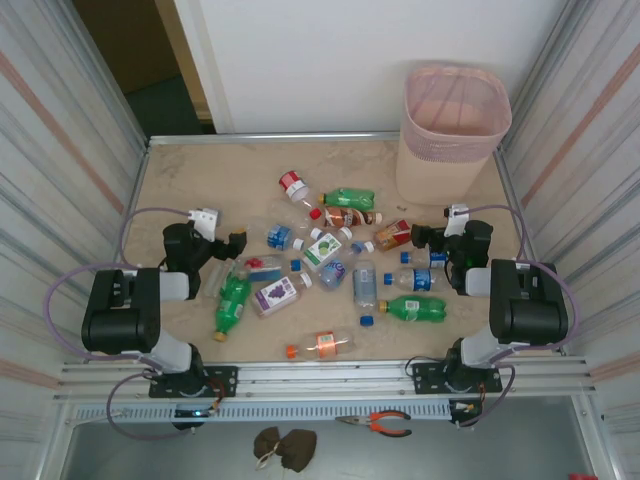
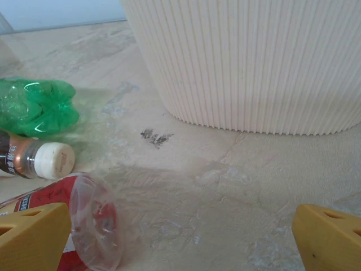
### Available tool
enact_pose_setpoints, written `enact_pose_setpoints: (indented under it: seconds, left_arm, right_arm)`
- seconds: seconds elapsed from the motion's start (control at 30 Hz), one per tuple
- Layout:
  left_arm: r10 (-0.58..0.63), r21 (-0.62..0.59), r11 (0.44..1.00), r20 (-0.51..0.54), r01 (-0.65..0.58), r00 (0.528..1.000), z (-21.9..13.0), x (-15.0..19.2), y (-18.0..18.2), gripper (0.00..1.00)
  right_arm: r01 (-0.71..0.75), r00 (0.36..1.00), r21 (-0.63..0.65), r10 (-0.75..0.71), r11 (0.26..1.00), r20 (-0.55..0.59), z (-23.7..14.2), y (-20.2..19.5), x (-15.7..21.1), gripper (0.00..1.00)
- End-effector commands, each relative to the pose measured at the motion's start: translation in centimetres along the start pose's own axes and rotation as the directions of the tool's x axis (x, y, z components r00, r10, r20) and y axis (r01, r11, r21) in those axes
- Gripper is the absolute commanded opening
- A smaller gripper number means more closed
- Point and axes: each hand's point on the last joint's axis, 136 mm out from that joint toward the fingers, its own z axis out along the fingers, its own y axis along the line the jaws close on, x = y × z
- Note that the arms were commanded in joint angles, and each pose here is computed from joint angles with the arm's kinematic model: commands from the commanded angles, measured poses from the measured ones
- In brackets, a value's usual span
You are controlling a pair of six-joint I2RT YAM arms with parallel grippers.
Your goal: Put the plastic bottles in the bin
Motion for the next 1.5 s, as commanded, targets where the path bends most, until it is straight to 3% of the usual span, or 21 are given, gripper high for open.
enact_pose_setpoints:
  seconds: [0.0,1.2,1.47]
  left_arm:
    - [0.026,0.011,1.0,0.03,-0.026,0.999,-0.2,-0.7,-0.1,0.99]
    - [0.021,0.01,1.0,0.037,-0.021,0.999,-0.3,-0.9,0.1,0.99]
    - [0.03,-0.084,0.996,0.02,-0.028,0.999,-1.3,-2.1,0.3,0.99]
  right_arm:
    - [0.023,1.0,-0.019,-0.022,1.0,0.014,-0.1,0.3,-0.2,0.99]
    - [0.019,1.0,-0.012,-0.019,1.0,0.02,-0.2,0.1,-0.3,0.99]
    - [0.045,0.999,0.048,-0.046,0.998,0.023,-0.5,0.1,-0.9,0.99]
